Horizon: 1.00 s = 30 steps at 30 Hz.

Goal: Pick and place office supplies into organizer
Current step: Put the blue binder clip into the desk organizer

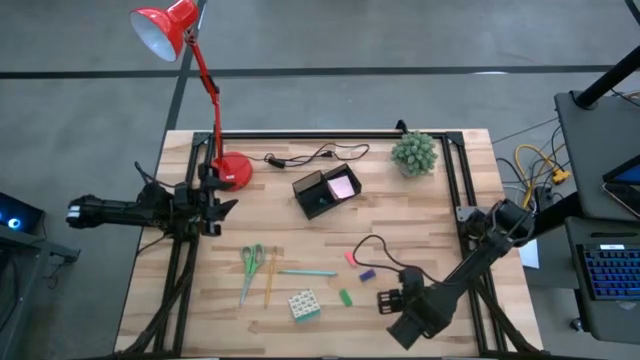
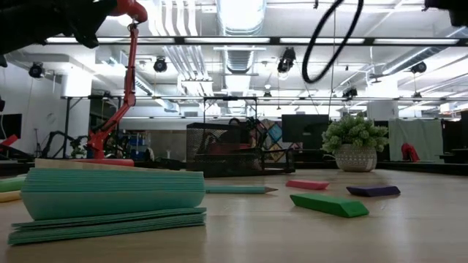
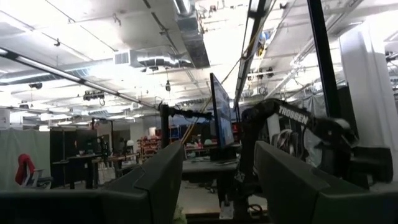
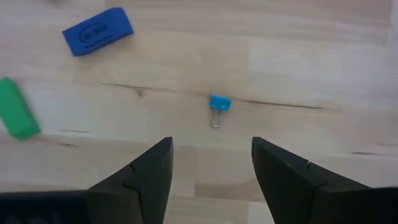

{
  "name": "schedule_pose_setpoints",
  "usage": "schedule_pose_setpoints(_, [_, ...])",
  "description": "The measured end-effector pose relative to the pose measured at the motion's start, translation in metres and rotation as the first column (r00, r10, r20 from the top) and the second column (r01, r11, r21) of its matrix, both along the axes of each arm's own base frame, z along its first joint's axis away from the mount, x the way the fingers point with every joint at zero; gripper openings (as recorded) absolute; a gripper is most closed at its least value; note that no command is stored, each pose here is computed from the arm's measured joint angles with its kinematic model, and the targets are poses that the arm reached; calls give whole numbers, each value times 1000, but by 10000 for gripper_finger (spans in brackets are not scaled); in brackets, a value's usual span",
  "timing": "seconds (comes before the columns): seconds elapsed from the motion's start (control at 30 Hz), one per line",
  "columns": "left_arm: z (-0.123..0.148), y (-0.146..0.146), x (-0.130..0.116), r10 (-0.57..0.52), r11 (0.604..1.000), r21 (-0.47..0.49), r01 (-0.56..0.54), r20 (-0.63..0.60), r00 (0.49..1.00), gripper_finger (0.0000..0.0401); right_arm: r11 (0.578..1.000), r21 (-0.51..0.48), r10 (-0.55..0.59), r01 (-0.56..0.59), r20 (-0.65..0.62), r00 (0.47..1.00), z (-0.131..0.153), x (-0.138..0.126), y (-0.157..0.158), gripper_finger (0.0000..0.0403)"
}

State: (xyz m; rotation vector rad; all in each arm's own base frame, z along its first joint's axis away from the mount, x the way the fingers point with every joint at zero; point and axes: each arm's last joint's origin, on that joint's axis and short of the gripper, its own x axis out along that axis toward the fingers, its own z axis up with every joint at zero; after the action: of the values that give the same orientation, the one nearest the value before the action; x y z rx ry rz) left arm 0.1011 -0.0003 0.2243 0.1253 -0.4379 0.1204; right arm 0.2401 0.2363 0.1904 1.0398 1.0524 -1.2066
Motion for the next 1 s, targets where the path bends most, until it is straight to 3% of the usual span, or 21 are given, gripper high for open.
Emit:
schedule_pose_setpoints(0.4, [2,0,-3,0,1000,-1,0,32,1000,187,993,-119,-29,20,-69,997,-40,5,-10,199])
schedule_pose_setpoints(1.0, [0,0,-2,0,1000,0,0,16,1000,187,994,-110,-29,20,-87,996,-57,5,-8,187])
